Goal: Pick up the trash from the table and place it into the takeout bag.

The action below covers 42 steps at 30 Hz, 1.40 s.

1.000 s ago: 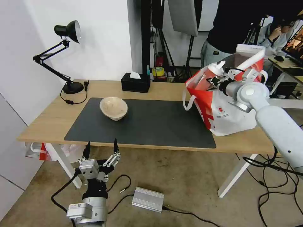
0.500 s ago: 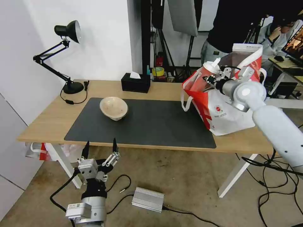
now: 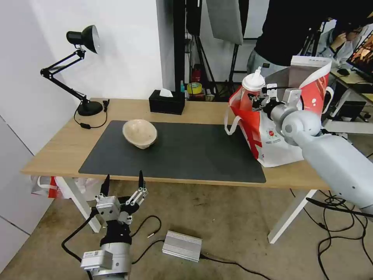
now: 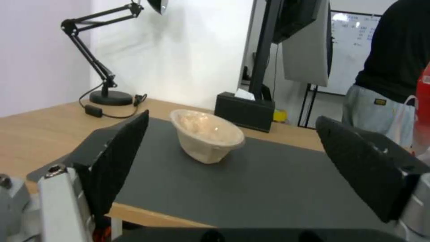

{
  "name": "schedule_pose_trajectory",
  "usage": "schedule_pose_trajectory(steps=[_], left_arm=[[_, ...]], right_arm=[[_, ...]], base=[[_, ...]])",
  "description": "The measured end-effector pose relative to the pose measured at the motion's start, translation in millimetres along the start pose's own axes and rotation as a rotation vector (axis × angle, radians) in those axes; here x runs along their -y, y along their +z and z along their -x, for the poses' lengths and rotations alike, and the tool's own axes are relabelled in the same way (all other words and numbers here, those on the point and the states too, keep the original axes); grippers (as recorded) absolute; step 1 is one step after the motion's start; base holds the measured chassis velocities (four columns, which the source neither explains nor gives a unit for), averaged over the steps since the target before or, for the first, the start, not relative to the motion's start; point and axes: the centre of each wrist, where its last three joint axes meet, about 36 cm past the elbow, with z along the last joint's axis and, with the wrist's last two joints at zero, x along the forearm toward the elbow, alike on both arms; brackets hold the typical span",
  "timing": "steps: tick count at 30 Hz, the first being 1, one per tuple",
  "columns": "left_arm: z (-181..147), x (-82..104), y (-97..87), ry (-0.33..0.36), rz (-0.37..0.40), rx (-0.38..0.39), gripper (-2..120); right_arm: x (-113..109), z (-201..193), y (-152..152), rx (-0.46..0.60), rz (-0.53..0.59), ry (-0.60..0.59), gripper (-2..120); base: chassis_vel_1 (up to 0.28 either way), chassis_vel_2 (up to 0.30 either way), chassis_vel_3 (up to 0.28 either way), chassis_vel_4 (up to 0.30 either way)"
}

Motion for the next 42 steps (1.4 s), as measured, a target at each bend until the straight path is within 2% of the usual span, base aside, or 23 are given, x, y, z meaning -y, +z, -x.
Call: schedule_pose_trajectory(steps=[6,11,21,27,31,34,35,38,41,42], left_arm=[[0.1,0.6,0.6,0.0,-0.002,-0.001,100],[0.1,0.6,0.8,-0.001,-0.002,-0.001,100],[0.2,-0.4,0.2,-0.007,0.002,0.0,100],[0.2,-0.4,-0.2,-0.007,0.001,0.001,100],[0.4,-0.6,-0.3,-0.008,0.002,0.002,100],[1.0,-0.6,-0.5,-0.007,0.002,0.004,100],[1.0,-0.6,-0.5,-0.007,0.002,0.004,100],[1.4,-0.7,-0.5,-0.007,0.003,0.005,100],[1.7,-0.8,-0.5,-0.007,0.002,0.006,100],[2.1,-0.8,-0.4,-0.008,0.002,0.006,100]], right_arm=[[6.3,-1.2,7.3,-0.002,-0.121,-0.005,1],[7.0,-1.4,10.3,-0.009,-0.138,-0.008,1],[15.1,-4.7,31.4,-0.06,-0.249,-0.021,1],[16.7,-7.1,37.9,-0.076,-0.259,-0.029,1],[14.0,-9.0,39.4,-0.084,-0.226,-0.042,1],[7.7,-10.3,35.7,-0.1,-0.121,-0.066,1],[7.7,-10.3,35.7,-0.1,-0.121,-0.066,1],[3.3,-10.8,30.8,-0.114,-0.002,-0.095,1],[2.3,-10.6,28.5,-0.115,0.029,-0.1,1],[1.3,-10.0,25.2,-0.112,0.07,-0.106,1]], base=[[0.0,0.0,0.0,0.0],[0.0,0.0,0.0,0.0],[0.0,0.0,0.0,0.0],[0.0,0.0,0.0,0.0],[0.0,0.0,0.0,0.0],[0.0,0.0,0.0,0.0],[0.0,0.0,0.0,0.0],[0.0,0.0,0.0,0.0],[0.0,0.0,0.0,0.0],[0.0,0.0,0.0,0.0]])
